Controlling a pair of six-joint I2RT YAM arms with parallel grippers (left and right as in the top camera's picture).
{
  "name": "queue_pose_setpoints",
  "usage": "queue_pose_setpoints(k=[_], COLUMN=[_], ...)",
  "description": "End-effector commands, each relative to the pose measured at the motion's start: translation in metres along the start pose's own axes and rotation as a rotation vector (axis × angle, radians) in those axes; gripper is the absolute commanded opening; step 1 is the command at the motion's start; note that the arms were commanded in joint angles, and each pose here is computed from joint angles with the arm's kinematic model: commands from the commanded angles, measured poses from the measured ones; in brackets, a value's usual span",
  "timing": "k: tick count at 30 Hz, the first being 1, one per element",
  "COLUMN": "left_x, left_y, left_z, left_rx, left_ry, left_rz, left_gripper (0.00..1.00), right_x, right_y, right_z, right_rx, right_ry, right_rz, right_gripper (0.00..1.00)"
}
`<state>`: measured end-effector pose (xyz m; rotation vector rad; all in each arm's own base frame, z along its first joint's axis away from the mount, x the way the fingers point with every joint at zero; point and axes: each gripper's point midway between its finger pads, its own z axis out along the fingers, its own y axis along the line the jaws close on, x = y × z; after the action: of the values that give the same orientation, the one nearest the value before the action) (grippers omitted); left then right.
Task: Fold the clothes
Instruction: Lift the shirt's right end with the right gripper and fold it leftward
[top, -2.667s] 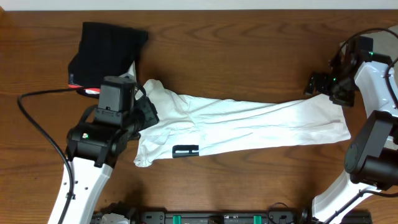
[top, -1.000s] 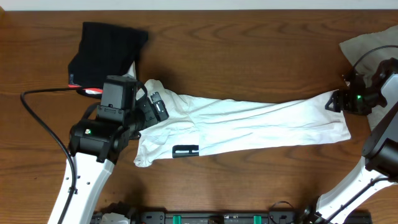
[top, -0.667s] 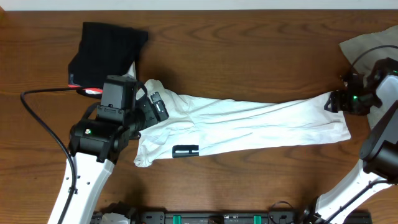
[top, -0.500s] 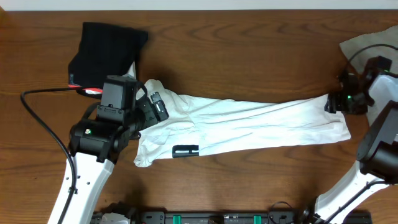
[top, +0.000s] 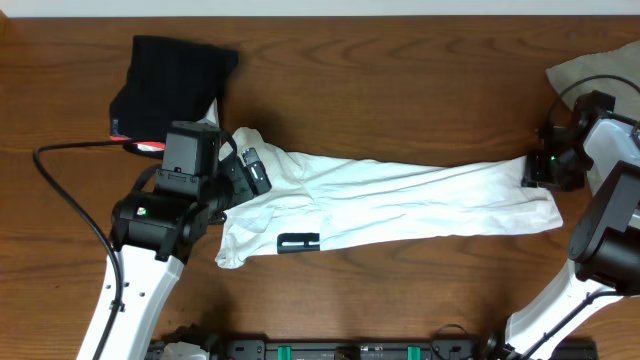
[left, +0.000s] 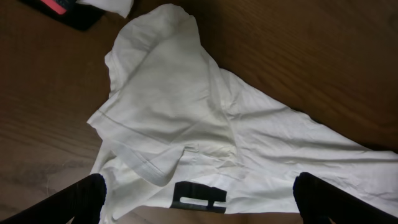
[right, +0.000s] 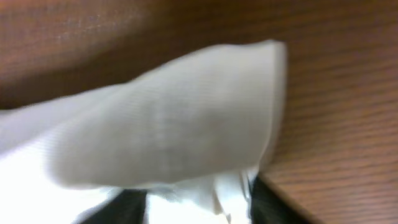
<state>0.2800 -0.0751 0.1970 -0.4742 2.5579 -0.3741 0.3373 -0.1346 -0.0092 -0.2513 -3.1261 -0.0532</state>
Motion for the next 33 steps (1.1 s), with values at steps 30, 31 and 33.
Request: queue_pose_setpoints(k=[30,31,33], left_x=[0.0,0.0,0.0], left_y=[0.004,0.004,0.003], left_z=[0.002,0.002,0.002], left_rx=[-0.017,-0.017,-0.016], left_ry=[0.0,0.0,0.0], left_rz=[0.004,0.004,0.004], left_gripper=[0.98,0.98,0.98], right_x=[-0.018,-0.02,-0.025], right_y=[-0.106,-0.102,-0.092], right_z=[-0.092,-0.098,-0.109], right_rx=[-0.021,-0.04,-0.087], right_ry=[-0.027,-0.035,-0.051], right_rz=[0.317,0.315,0.31], right_gripper=[0.01,0.01,0.01])
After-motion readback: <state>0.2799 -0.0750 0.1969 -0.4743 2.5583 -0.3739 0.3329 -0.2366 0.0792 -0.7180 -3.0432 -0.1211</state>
